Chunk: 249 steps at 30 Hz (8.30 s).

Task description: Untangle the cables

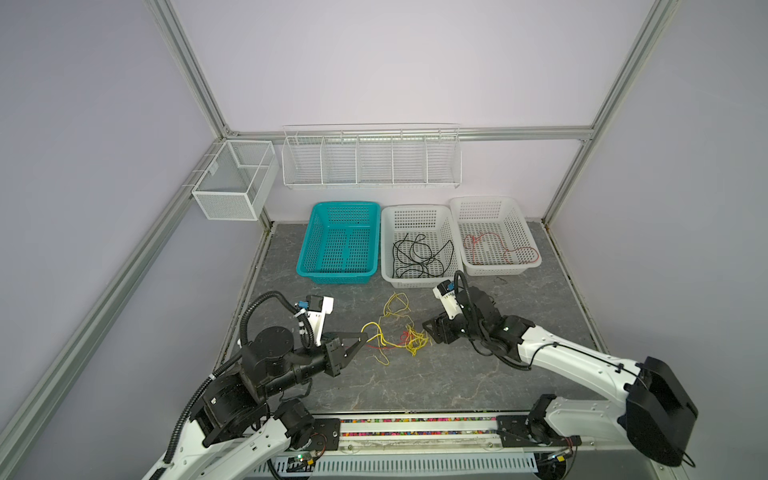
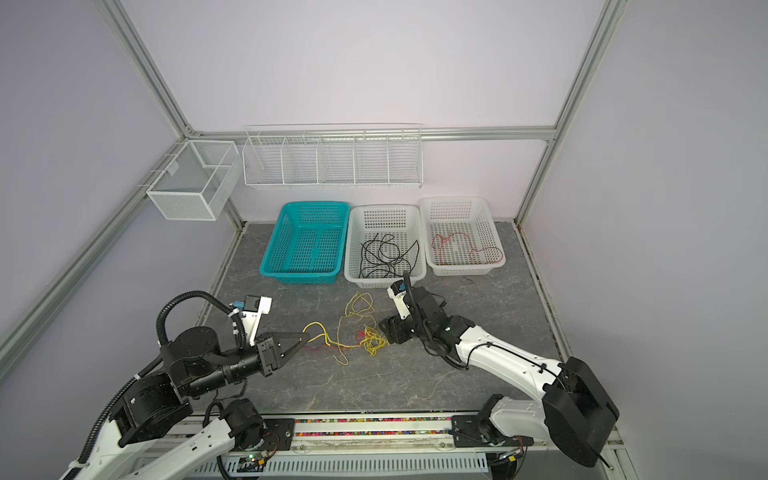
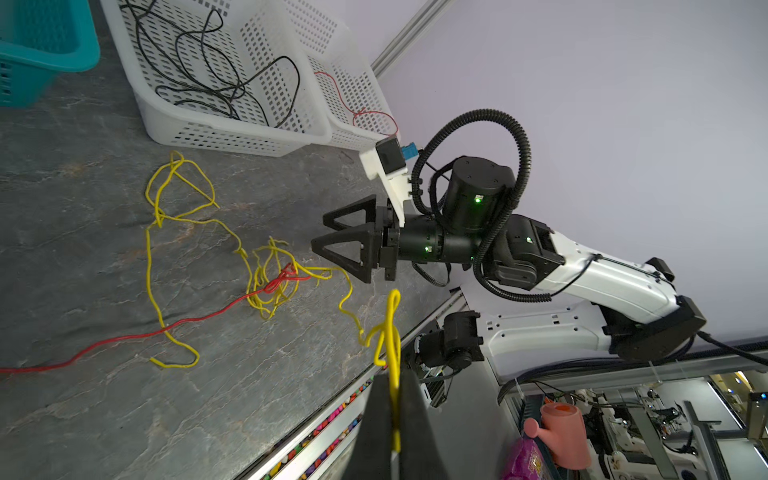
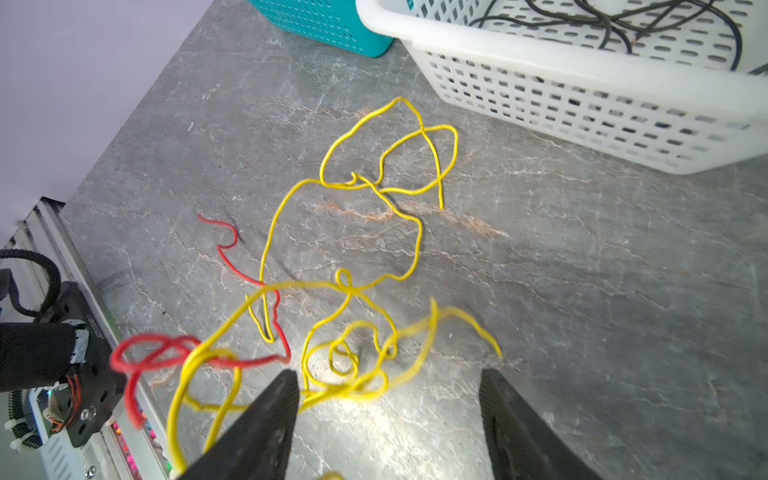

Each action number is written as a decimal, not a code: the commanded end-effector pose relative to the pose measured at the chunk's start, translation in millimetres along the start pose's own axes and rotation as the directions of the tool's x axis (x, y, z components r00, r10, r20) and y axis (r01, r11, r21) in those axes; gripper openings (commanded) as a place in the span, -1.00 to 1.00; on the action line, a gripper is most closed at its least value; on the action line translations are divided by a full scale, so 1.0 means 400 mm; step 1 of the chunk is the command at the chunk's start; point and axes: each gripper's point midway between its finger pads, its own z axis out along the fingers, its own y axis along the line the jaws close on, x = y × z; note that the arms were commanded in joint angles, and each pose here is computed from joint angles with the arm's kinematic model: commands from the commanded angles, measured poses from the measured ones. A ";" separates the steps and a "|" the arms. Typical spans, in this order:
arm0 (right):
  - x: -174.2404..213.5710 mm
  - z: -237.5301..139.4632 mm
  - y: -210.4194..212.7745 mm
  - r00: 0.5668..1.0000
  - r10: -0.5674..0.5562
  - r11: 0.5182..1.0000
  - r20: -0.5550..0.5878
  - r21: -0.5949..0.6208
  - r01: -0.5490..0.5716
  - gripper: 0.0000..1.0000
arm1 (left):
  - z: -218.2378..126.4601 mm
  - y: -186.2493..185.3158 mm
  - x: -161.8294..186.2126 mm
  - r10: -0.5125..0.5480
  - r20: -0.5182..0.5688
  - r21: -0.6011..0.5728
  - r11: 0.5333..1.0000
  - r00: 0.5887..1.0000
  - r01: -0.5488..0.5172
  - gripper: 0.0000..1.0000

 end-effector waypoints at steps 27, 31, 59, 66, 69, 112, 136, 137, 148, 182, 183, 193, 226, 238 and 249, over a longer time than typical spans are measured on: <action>-0.061 -0.134 0.248 0.917 -0.339 0.888 0.209 -0.251 0.386 0.41 | 0.015 -0.024 0.000 -0.104 -0.019 0.051 0.993 0.994 0.105 -1.00; -0.073 -0.121 0.251 0.904 -0.371 0.883 0.214 -0.220 0.414 0.25 | 0.018 -0.022 0.005 -0.106 -0.034 0.041 0.993 0.994 0.107 -1.00; -0.108 -0.197 0.287 0.886 -0.359 0.878 0.294 -0.216 0.427 0.13 | 0.008 0.003 0.004 -0.054 -0.070 -0.077 0.996 0.996 0.049 -1.00; -0.072 -0.209 0.371 0.889 -0.369 0.792 0.270 -0.409 0.453 0.25 | 0.008 -0.002 -0.001 -0.052 -0.066 -0.072 0.996 0.996 0.047 -1.00; -0.052 -0.181 0.374 0.892 -0.389 0.785 0.229 -0.425 0.451 0.25 | 0.004 -0.005 -0.005 -0.049 -0.063 -0.072 0.996 0.997 0.044 -1.00; -0.232 -0.322 0.358 0.940 -0.068 0.880 0.336 -0.424 0.215 -0.87 | 0.144 0.087 0.098 -0.137 -0.087 0.057 0.988 0.987 0.143 0.13; -0.312 -0.426 0.420 0.937 0.083 0.808 0.340 -0.573 0.136 -0.87 | 0.218 0.142 0.162 0.074 0.002 0.139 0.988 0.997 -0.073 0.18; -0.316 -0.430 0.421 0.938 0.090 0.807 0.334 -0.576 0.128 -0.87 | 0.212 0.137 0.156 0.107 0.035 0.146 0.983 0.994 -0.111 0.18; -0.348 -0.443 0.437 0.943 0.157 0.790 0.294 -0.610 0.059 -0.87 | 0.215 0.078 0.111 0.273 0.211 0.232 0.919 0.939 -0.319 0.17; -0.463 -0.539 0.460 0.884 0.331 0.738 0.330 -0.675 -0.024 -0.87 | 0.234 -0.076 0.107 0.578 0.331 0.357 0.655 0.746 -0.666 0.30; -0.463 -0.538 0.461 0.884 0.332 0.737 0.330 -0.675 -0.025 -0.87 | 0.236 -0.081 0.101 0.579 0.337 0.353 0.654 0.743 -0.670 0.30; -0.482 -0.544 0.470 0.872 0.346 0.738 0.348 -0.674 -0.024 -0.87 | 0.242 -0.100 0.102 0.547 0.350 0.392 0.652 0.760 -0.649 0.31; -0.474 -0.540 0.541 0.860 0.381 0.700 0.339 -0.714 -0.029 -0.87 | 0.242 -0.090 0.073 0.538 0.399 0.328 0.673 0.743 -0.663 -0.55; -0.463 -0.540 0.532 0.852 0.391 0.708 0.347 -0.705 -0.037 -0.87 | 0.233 -0.080 0.062 0.513 0.420 0.309 0.695 0.748 -0.650 -1.00; -0.452 -0.573 0.365 0.762 0.392 0.861 0.516 -0.498 -0.105 -0.88 | 0.225 -0.036 0.134 0.488 0.300 0.377 0.728 0.819 -0.572 -1.00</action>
